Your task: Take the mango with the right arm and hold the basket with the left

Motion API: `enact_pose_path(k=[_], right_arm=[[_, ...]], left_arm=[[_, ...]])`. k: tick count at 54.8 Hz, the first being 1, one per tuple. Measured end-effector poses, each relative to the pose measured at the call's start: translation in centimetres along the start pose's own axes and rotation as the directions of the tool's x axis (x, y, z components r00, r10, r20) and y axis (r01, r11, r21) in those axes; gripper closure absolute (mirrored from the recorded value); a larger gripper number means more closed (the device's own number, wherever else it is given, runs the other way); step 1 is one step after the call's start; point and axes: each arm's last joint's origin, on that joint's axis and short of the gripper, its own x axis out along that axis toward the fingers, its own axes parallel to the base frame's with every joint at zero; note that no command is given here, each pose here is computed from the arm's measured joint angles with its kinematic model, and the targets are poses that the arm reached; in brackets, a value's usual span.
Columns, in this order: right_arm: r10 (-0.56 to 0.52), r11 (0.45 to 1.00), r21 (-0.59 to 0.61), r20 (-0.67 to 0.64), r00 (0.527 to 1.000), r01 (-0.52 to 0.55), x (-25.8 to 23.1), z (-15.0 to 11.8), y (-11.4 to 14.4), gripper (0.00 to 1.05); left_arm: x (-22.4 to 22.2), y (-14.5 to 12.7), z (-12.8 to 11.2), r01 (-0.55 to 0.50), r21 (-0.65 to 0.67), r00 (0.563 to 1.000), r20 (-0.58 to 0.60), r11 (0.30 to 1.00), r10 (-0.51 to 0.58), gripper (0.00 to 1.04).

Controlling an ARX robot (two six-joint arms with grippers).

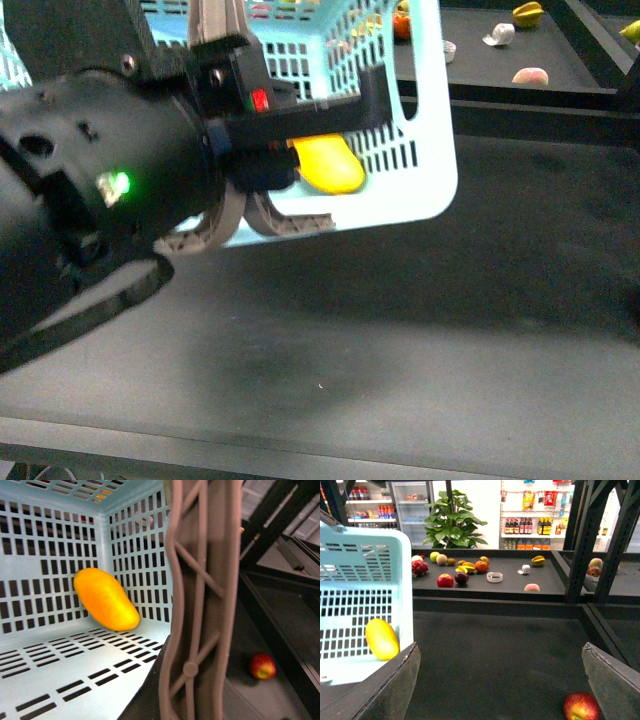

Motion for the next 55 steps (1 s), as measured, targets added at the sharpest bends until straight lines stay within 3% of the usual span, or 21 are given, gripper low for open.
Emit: enact_pose_path(k=[10,20,31,44,55], right_arm=[[0.000,1.000,0.000,0.000,1.000,0.000,0.0,0.0,0.0,0.08],[0.000,1.000,0.000,0.000,1.000,0.000,0.0,0.0,0.0,0.08],[0.000,1.000,0.000,0.000,1.000,0.000,0.0,0.0,0.0,0.08],[0.000,1.000,0.000,0.000,1.000,0.000,0.0,0.0,0.0,0.08],[0.000,1.000,0.000,0.000,1.000,0.000,0.0,0.0,0.0,0.08]], left_arm=[[3.3,1.7,1.4,-0.089,-0.078,0.994,0.054,0.993,0.094,1.00],[6.5,4.2,2.0,-0.206,-0.293,0.973,0.043,0.934,0.228,1.00],[10.0,7.0,2.4,-0.308,-0.519,0.930,0.013,0.797,0.368,1.00],[13.2,9.3,2.1,-0.340,-0.716,0.890,-0.037,0.610,0.454,1.00],[15.3,10.8,1.1,-0.369,-0.788,0.856,-0.082,0.492,0.510,1.00]])
